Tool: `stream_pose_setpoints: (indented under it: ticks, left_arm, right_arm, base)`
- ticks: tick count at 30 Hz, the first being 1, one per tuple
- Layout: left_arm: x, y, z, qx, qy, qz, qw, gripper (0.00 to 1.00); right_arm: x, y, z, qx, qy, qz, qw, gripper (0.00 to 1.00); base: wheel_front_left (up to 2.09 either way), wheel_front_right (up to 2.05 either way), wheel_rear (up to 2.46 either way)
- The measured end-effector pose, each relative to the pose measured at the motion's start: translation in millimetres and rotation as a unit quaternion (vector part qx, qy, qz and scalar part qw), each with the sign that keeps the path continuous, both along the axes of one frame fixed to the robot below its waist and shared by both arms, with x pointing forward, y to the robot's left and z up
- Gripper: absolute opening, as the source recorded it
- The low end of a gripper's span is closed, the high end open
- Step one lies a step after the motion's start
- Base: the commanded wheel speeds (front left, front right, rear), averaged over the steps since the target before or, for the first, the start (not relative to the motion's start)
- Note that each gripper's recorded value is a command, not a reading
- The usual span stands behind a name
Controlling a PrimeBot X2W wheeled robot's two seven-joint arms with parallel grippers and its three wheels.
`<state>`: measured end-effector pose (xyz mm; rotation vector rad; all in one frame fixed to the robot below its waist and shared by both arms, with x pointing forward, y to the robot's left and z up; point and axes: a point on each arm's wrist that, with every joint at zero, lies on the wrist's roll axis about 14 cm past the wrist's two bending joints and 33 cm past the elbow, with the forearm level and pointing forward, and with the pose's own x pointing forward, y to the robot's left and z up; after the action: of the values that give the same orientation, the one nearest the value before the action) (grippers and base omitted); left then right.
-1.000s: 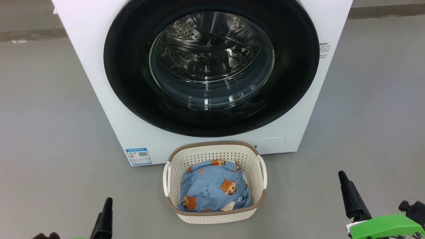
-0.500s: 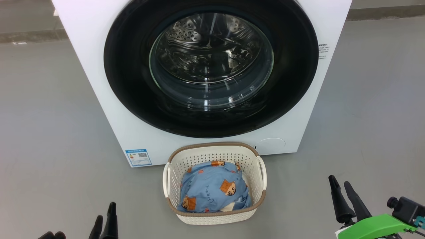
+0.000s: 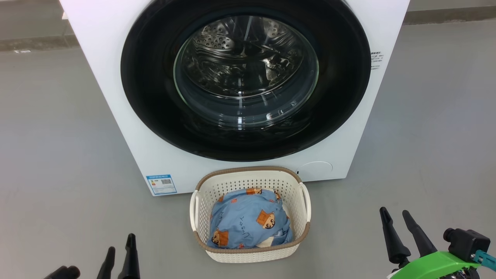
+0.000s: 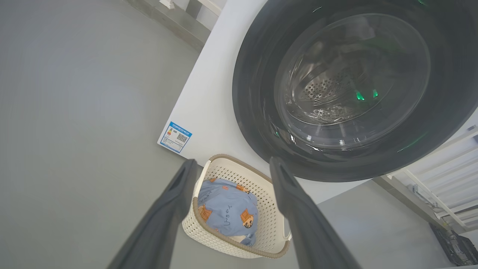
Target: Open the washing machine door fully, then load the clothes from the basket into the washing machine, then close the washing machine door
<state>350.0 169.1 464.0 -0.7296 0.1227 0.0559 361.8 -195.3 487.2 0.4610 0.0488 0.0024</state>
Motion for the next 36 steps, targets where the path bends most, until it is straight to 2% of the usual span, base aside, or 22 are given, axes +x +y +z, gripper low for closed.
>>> stream_pose_setpoints:
  ticks: [17,36]
  left_arm:
    - [-2,5,8,0.097,-0.022,-0.001,0.995,1.00]
    - [-4,3,26,0.230,-0.065,-0.016,0.971,1.00]
  right_arm:
    - [-2,2,-3,-0.097,-0.006,0.010,0.995,1.00]
    - [-4,11,3,-0.230,-0.032,0.039,0.972,1.00]
  base:
    - [0.00,0.00,0.00]
    - [0.00,0.00,0.00]
